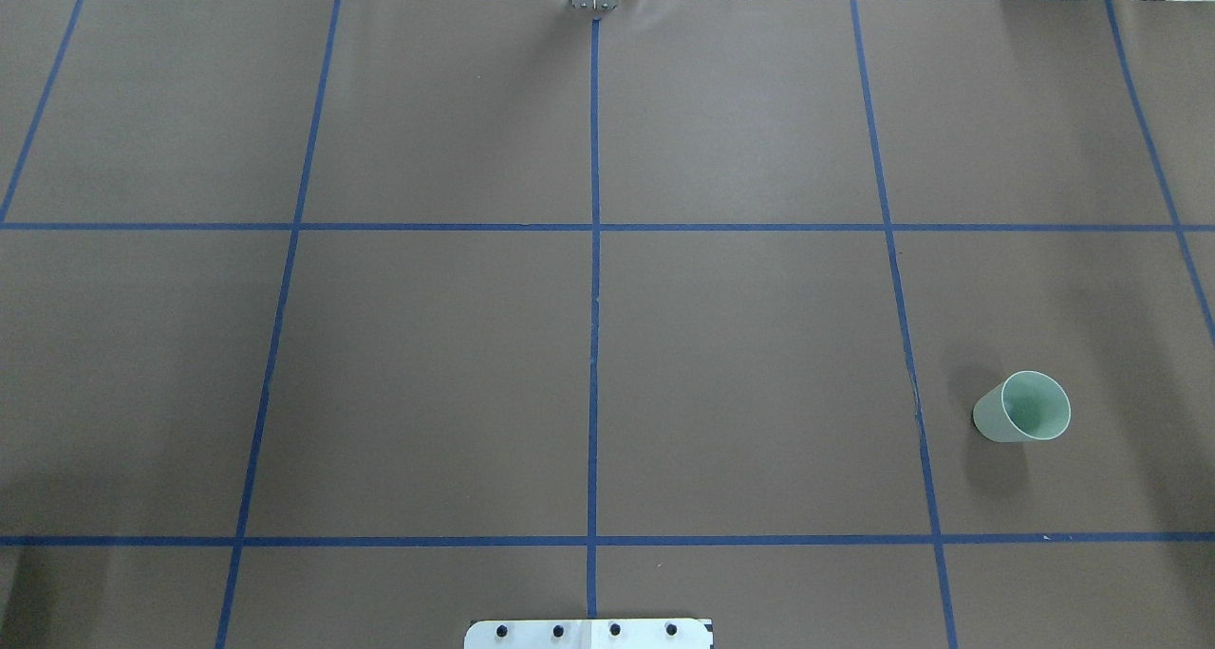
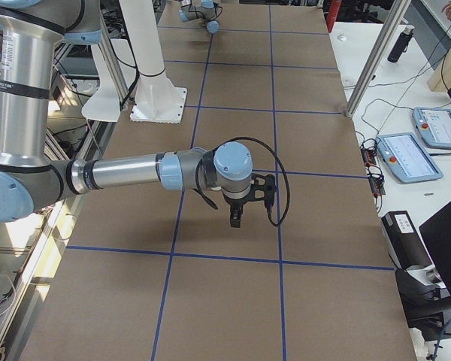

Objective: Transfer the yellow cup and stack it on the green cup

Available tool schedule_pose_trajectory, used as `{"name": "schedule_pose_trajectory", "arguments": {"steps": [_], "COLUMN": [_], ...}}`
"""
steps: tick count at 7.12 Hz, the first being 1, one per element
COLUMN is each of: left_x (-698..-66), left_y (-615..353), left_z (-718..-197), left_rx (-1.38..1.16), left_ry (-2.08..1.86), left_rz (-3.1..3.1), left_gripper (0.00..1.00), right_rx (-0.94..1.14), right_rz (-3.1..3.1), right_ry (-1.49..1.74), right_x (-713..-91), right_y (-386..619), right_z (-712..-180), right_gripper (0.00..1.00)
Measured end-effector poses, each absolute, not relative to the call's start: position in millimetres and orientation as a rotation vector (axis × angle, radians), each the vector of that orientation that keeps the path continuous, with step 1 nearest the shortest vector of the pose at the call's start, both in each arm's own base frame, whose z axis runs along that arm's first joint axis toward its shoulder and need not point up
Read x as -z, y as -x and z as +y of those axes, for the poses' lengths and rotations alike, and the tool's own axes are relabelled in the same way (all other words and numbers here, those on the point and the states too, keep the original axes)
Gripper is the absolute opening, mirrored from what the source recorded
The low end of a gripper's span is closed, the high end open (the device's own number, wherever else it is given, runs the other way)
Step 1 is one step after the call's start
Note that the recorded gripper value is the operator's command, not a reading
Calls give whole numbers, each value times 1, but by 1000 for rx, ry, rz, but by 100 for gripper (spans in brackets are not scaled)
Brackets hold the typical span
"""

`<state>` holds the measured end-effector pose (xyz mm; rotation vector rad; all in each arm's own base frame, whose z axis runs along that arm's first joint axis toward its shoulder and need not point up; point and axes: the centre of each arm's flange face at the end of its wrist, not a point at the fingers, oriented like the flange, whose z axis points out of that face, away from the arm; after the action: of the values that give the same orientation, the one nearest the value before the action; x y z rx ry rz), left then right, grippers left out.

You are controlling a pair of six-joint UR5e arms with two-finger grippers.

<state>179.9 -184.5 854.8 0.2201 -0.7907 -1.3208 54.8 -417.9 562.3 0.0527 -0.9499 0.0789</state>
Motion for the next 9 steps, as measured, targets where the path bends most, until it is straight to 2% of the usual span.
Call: {"name": "schedule_pose_trajectory", "arguments": {"steps": [1,3,5,7,9], "left_x": [-857,-855,-835,-787,-695], "left_y": [-177,-167,-131,-92,-62], "left_z": [-185,-195,-246,-328,-464], "left_rx": [1308,1274,1237,1134,1017], "left_ry": [-228,-205,-197,-205,-288], "left_rz": [-784,-774,-720,-602,-387], "left_gripper": [0,0,0,0,0], "right_rx": [-80,-85,-87,-87,-91], "right_rz": [-951,-952,-952,-952,-951], "right_ry": [-54,-57,-59,-59,-59], "right_x": [-561,-557,-555,-555,-555], "right_y": [-55,-55,-55,-55,-55], "right_z": [-418,-418,-418,-418,-418], "right_gripper": [100,100,100,100,100]}}
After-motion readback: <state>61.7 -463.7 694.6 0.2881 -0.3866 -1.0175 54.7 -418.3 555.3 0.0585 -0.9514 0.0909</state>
